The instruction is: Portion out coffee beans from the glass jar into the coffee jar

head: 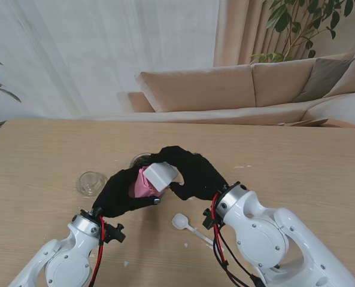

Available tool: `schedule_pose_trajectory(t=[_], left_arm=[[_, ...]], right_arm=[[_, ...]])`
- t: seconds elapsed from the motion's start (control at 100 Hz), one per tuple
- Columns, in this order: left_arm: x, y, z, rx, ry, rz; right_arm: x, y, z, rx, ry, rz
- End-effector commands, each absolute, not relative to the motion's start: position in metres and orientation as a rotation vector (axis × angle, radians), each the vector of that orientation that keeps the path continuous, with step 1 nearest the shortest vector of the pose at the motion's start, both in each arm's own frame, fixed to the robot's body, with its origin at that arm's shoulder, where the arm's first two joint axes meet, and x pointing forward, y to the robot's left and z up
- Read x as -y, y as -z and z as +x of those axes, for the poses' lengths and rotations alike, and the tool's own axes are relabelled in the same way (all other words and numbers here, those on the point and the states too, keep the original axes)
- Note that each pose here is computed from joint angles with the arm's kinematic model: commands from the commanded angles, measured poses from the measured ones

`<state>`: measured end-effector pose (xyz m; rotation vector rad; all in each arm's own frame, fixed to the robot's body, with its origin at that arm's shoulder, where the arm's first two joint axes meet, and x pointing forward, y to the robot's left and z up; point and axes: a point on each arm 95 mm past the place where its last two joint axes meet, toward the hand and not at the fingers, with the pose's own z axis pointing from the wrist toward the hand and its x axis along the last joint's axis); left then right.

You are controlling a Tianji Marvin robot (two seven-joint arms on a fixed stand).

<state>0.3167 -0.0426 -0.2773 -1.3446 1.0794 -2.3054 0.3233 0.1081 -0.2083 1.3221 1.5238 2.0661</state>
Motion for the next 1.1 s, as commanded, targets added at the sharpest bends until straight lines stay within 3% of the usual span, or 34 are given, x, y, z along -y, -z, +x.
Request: schedule_pose_trajectory(t=[0.0,0.6,1.09], left_arm=[[0.047,0.275,0.314,-1.089,2.322,-1.343],[0.047,0.274,0.314,-1.083,2.324,-1.343],[0.048,0.274,0.314,-1.090,2.325,-1.348]], right_arm=[[-0.108,0.208,0.318,-1.585,-2.048,1.323],[-0.108,0.212,0.319,-1.366,-2.043,1.490],[-0.112,0.212,0.323,-1.457,-2.080,1.443]])
